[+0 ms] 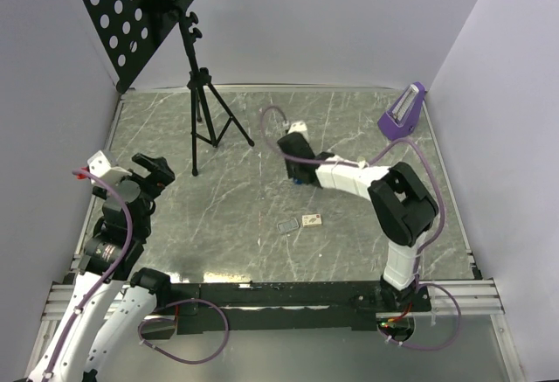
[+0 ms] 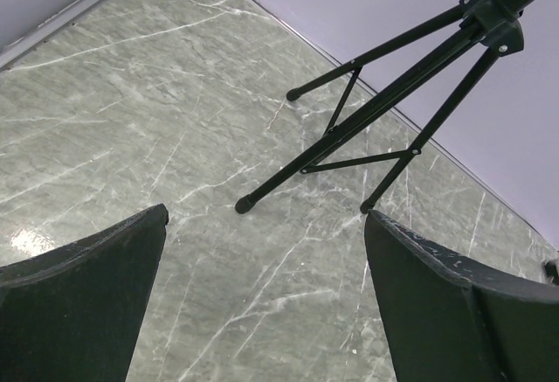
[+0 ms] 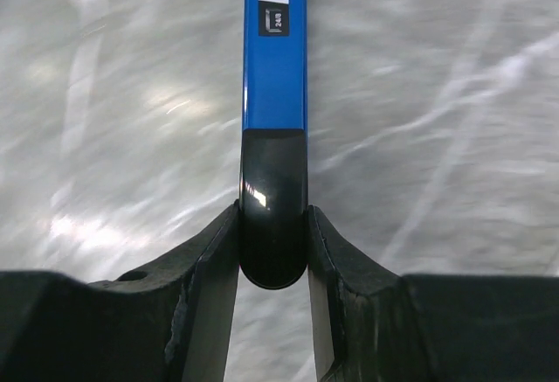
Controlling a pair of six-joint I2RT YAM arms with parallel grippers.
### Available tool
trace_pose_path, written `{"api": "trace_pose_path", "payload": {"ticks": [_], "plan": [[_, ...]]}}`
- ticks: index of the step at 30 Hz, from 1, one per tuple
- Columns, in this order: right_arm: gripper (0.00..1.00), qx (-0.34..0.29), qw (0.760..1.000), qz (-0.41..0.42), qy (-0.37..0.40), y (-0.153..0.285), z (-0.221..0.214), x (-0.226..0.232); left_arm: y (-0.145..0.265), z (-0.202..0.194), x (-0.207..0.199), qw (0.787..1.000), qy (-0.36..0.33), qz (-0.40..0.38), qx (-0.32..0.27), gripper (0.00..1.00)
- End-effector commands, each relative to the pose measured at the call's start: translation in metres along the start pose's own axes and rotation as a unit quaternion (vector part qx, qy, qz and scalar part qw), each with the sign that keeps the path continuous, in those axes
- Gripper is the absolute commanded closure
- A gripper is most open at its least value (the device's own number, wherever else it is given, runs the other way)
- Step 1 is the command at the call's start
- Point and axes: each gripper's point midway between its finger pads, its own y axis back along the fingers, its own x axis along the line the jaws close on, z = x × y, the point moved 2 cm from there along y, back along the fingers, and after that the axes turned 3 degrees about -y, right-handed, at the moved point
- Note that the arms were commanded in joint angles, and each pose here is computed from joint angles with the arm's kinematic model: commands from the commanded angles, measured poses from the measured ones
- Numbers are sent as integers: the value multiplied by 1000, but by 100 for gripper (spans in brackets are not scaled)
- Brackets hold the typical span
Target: Load the staples into the stapler
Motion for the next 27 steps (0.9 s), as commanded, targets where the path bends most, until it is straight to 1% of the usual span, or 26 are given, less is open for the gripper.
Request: {"api": "trace_pose_path", "payload": {"ticks": [1,2,4,5,6,8,9,10,13,14,15,16,18,19,20,21,22,27], "plan": [[100,40,993,-101,-35,-20,3,-56,-2,4,-5,1000,-3,-15,-8,1],[99,43,992,-107,-47,-22,7,-61,-1,5,-5,1000,-3,-15,-9,1],[94,46,990,-120,-61,-28,10,-73,-1,5,-5,1000,-3,-15,-9,1],[88,44,989,-124,-71,-30,15,-80,-1,5,-5,1000,-2,-16,-10,1],[85,44,988,-124,-75,-30,17,-84,-1,5,-5,1000,-2,-16,-10,1],[73,38,989,-124,-77,-27,24,-88,0,6,-5,1000,-1,-16,-11,1],[67,26,989,-120,-80,-22,32,-89,0,6,-4,1000,-2,-16,-10,0],[56,22,990,-118,-78,-18,34,-89,0,6,-5,1000,-1,-16,-11,1],[47,4,990,-109,-90,1,47,-91,0,6,-5,1000,-1,-19,-11,1],[45,2,990,-108,-90,6,46,-92,0,6,-6,1000,-1,-21,-11,1],[43,-12,989,-107,-99,17,54,-97,0,6,-6,1000,-2,-21,-11,1],[40,-10,989,-110,-103,21,49,-100,0,5,-6,1000,-3,-21,-9,1],[37,-21,986,-112,-124,35,52,-113,1,6,-6,1000,-2,-22,-10,1],[35,-13,984,-120,-134,37,42,-120,1,6,-6,1000,-2,-23,-10,1],[34,-18,982,-123,-144,43,43,-126,1,7,-6,1000,-2,-24,-11,1],[30,-16,978,-131,-162,44,38,-135,2,7,-7,1000,-2,-26,-12,0],[29,-3,977,-137,-166,44,25,-140,2,6,-8,999,-2,-30,-10,1],[28,34,968,-133,-208,38,-7,-157,3,4,-11,999,-16,-49,-9,1]]}}
